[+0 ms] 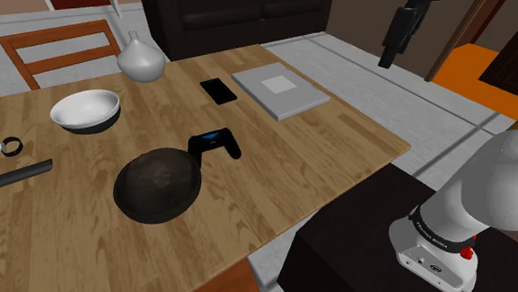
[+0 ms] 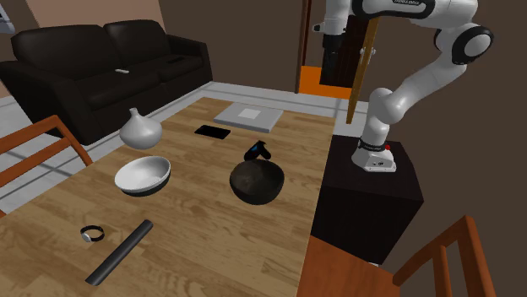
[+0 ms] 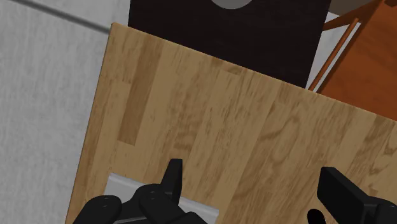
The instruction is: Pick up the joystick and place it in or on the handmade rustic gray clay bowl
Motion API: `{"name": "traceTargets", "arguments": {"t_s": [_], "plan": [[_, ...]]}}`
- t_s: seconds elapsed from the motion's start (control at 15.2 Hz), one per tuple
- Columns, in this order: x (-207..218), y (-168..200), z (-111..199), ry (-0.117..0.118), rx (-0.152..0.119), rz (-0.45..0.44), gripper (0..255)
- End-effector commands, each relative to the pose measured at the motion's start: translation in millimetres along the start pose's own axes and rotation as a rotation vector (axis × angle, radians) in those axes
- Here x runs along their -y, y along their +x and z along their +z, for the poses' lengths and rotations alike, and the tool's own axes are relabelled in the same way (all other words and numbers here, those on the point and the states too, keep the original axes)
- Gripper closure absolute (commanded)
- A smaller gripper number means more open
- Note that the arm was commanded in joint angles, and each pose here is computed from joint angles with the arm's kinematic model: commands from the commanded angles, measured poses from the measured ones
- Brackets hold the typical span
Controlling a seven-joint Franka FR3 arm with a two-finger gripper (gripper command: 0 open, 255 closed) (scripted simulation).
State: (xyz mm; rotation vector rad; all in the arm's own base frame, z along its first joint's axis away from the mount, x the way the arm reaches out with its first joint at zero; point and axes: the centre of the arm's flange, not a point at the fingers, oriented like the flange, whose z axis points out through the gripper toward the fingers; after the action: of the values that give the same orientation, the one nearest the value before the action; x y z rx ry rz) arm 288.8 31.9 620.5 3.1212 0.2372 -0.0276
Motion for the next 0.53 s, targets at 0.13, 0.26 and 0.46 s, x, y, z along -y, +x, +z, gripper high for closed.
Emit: {"name": "traceTargets", "arguments": {"t_s": [0.13,0.26,0.46], "plan": [[11,19,13,0.006,-0.006,-0.021,0],[23,38,25,0.012,-0.011,-0.043,0],[42,65,43,0.021,-0.019,-0.075,0]]}}
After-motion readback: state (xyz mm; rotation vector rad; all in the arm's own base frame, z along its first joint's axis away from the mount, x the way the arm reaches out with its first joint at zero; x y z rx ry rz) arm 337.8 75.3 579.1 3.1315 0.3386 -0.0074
